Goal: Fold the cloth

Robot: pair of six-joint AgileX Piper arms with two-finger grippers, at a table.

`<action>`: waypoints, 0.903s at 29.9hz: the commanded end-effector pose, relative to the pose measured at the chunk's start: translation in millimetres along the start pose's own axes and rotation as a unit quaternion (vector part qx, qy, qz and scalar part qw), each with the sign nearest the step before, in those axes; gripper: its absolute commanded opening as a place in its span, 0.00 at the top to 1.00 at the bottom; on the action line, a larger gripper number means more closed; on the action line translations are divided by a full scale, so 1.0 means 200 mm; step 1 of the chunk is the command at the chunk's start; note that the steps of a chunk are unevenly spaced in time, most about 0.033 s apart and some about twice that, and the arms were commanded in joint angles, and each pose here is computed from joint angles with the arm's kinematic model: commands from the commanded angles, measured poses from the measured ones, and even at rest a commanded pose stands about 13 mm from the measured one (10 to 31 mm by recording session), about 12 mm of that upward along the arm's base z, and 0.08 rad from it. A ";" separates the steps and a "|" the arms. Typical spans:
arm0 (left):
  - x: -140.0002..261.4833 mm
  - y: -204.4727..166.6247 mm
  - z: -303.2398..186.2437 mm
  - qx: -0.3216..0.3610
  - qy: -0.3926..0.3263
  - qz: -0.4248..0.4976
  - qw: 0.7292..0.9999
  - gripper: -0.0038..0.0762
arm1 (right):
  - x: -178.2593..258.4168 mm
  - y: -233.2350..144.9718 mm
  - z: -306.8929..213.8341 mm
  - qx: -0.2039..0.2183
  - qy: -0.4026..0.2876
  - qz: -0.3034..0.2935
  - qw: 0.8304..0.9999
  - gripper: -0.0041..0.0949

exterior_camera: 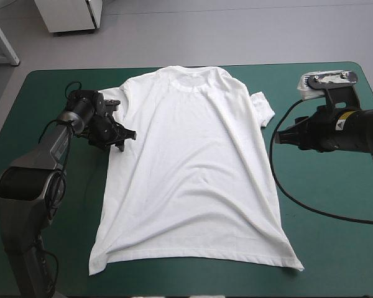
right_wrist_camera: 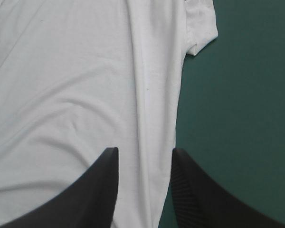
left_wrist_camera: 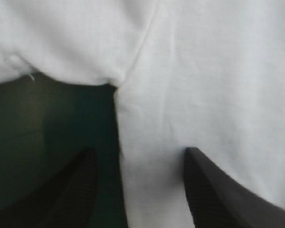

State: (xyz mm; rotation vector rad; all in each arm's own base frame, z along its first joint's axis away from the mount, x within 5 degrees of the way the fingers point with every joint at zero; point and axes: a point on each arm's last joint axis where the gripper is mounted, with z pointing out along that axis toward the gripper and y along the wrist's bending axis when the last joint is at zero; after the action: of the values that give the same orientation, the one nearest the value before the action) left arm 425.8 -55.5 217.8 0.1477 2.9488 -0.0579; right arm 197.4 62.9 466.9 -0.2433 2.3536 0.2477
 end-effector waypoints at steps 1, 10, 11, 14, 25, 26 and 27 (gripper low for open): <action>-0.03 0.00 -0.09 0.005 -0.034 -0.007 0.999 0.59 | -0.03 0.00 -0.04 0.000 -0.030 -0.006 1.000 0.61; -0.04 0.00 -0.08 0.005 -0.046 -0.004 0.999 0.96 | -0.07 -0.01 0.13 0.013 0.011 -0.008 1.000 0.61; -0.04 0.00 -0.08 0.005 -0.046 -0.004 0.999 0.96 | -0.08 -0.02 0.17 0.022 0.019 -0.011 1.000 0.61; -0.04 -0.01 -0.08 0.012 -0.046 -0.008 0.999 0.96 | -0.11 -0.05 0.32 0.051 0.047 -0.021 0.997 0.59; -0.04 -0.02 -0.08 0.020 -0.045 -0.014 0.999 0.96 | -0.16 -0.13 0.85 0.025 0.124 0.030 0.992 0.42; -0.04 -0.02 -0.08 0.020 -0.045 -0.014 0.999 0.96 | -0.16 -0.13 0.89 0.026 0.129 0.025 0.991 0.42; -0.04 -0.02 -0.08 0.021 -0.047 -0.014 0.999 0.96 | -0.16 -0.13 0.92 0.026 0.131 0.024 0.991 0.42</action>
State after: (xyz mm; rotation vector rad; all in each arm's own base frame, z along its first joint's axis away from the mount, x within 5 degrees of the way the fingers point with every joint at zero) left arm 428.1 -58.7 217.7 0.1273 2.9367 -0.1081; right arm 342.0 87.2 341.1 -0.1977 2.7219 0.1780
